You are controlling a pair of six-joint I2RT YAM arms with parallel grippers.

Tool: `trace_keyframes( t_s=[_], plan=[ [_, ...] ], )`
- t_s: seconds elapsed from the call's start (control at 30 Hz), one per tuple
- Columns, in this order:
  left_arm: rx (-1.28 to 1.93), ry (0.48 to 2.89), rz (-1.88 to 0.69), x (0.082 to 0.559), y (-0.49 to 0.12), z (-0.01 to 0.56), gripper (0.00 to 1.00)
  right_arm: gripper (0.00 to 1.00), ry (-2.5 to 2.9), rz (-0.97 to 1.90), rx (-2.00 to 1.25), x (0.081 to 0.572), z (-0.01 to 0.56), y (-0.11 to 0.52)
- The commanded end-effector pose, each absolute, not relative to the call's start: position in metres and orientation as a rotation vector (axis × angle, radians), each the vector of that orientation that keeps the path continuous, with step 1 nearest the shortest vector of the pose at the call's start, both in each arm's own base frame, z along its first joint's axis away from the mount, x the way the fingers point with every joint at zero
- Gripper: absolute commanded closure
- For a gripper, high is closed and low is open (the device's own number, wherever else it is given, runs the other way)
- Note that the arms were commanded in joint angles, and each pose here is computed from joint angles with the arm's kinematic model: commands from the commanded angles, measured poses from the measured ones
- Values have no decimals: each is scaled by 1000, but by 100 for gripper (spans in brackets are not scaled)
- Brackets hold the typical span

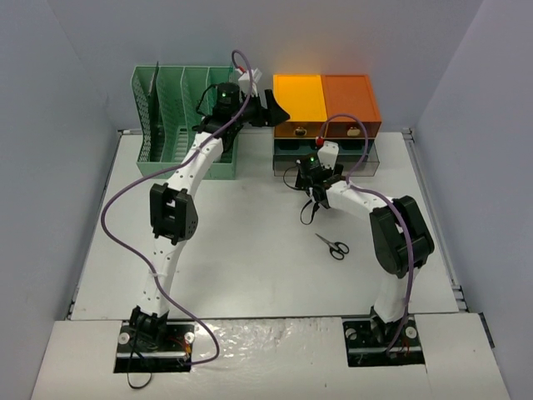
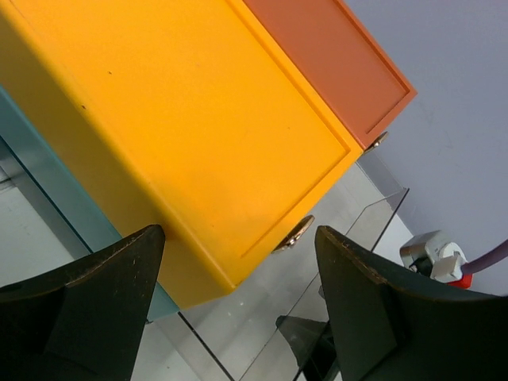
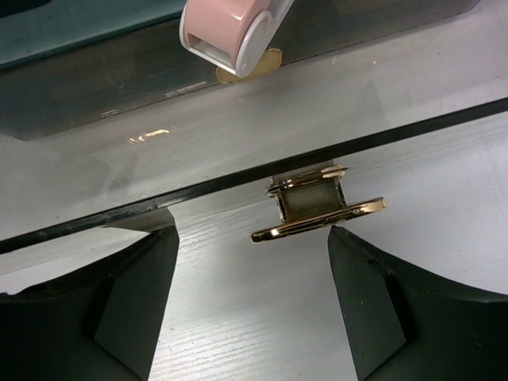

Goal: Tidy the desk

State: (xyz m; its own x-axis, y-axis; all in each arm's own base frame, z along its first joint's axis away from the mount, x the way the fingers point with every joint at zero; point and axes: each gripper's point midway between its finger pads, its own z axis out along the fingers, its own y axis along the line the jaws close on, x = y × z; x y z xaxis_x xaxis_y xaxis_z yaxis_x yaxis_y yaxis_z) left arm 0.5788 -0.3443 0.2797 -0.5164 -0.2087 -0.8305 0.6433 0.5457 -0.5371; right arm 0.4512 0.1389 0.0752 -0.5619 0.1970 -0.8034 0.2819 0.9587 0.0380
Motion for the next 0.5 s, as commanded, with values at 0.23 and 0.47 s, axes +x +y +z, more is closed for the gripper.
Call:
trace_keyframes(
  t_s=[0.23, 0.47],
  plan=[
    [447, 1569, -1117, 570, -355, 360, 27, 27, 2069, -46, 373, 470, 123, 143],
    [451, 1620, -1103, 570, -356, 342, 27, 27, 2055, -33, 368, 475, 132, 146]
  ],
)
